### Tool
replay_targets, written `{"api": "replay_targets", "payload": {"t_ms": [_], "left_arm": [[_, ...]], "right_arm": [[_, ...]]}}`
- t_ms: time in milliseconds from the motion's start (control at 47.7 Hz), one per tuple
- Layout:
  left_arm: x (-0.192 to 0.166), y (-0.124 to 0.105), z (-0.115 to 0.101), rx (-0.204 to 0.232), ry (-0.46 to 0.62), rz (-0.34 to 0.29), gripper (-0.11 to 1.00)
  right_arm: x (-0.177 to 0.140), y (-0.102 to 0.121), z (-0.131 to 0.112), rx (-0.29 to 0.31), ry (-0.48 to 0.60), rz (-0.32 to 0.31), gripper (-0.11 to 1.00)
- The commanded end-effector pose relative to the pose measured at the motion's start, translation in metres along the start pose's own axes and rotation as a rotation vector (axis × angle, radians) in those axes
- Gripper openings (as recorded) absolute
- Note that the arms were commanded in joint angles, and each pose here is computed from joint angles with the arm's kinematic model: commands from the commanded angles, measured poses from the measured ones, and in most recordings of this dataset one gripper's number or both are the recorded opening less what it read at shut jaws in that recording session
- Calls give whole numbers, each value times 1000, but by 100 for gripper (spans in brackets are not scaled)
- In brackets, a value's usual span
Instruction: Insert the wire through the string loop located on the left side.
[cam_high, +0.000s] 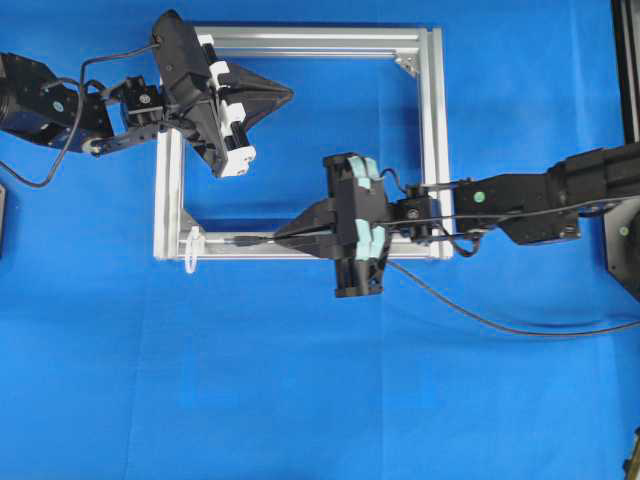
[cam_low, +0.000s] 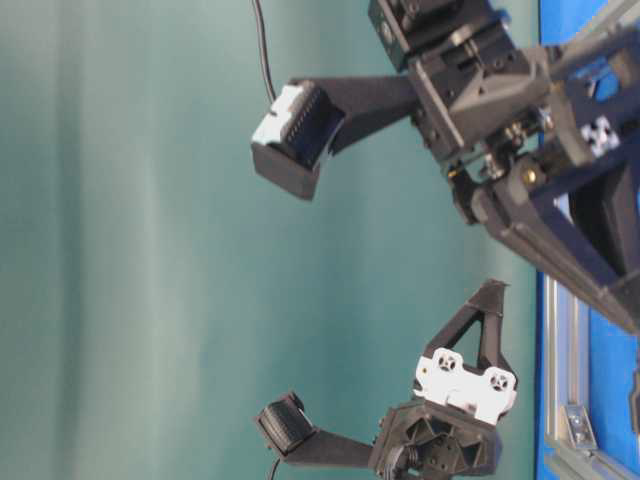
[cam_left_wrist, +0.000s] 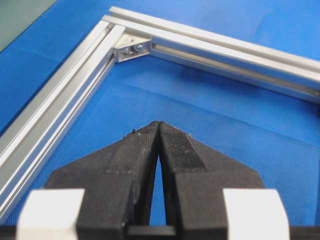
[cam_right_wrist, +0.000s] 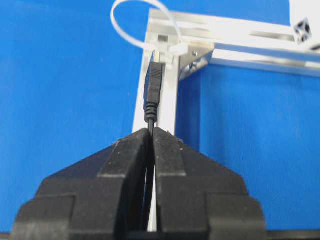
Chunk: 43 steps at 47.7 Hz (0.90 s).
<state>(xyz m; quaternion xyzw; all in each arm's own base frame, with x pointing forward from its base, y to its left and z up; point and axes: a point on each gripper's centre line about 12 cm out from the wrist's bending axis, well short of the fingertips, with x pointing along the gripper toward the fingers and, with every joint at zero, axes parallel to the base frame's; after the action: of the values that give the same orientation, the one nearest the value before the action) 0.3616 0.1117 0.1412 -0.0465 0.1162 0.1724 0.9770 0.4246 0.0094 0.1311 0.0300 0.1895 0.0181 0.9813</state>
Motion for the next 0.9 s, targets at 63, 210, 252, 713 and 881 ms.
{"api": "replay_targets", "payload": {"t_ms": [63,210,252,713,881], "left_arm": [[0,-1,16,-1,-49,-3,0],[0,-1,16,1,-49,-4,0],[0,-1,16,-1,-49,-3,0],[0,-1,16,-1,-52,-3,0],[0,-1,17,-1,-54,-3,0]], "right_arm": [[9,3,18,1,-47,6,-10],[16,3,18,0,-44,7,-10],[17,4,18,0,-44,9,-10],[23,6,17,-2,-41,13,-10],[23,6,17,-2,-42,13,-10]]}}
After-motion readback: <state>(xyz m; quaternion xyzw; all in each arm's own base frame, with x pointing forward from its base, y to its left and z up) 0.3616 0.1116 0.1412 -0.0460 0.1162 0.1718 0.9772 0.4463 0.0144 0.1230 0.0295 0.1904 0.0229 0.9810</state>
